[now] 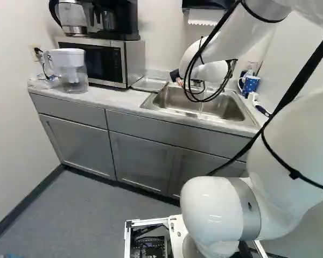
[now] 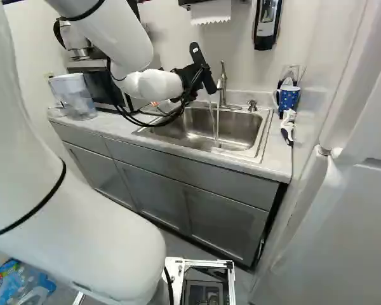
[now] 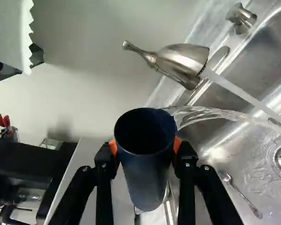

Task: Rinse the cup and place it in the tray

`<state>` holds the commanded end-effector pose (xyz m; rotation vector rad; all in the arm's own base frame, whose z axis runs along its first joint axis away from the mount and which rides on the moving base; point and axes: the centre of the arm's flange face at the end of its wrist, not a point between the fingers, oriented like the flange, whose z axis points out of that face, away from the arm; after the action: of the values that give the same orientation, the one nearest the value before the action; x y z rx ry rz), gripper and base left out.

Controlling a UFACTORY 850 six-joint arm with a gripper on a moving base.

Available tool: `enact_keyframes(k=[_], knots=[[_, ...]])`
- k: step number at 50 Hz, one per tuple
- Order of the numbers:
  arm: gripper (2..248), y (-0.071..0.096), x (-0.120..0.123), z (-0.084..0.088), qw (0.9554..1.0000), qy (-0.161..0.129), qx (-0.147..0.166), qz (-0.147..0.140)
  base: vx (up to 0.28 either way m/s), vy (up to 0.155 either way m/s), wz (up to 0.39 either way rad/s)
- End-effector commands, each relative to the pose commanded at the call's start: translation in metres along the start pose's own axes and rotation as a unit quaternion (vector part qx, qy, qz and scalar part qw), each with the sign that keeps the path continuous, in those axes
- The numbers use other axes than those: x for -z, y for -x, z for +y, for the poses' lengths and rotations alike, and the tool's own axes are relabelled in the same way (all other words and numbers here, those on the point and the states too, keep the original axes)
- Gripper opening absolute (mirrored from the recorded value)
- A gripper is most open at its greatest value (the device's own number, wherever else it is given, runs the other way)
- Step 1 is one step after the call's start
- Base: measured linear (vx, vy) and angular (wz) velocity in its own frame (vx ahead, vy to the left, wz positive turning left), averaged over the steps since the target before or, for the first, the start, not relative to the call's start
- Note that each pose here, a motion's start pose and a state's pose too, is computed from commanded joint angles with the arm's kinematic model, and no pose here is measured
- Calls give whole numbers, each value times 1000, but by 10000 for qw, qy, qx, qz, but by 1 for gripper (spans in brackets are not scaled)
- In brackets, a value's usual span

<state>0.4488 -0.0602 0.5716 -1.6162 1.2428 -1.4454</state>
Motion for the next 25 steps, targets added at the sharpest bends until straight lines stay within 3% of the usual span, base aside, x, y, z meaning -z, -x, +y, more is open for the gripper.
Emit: enact_keyframes(k=[13, 25], knots=[[125, 0, 0, 0, 9977, 0, -682, 0, 0, 0, 0], [125, 0, 0, 0, 9914, 0, -1309, 0, 0, 0, 0]])
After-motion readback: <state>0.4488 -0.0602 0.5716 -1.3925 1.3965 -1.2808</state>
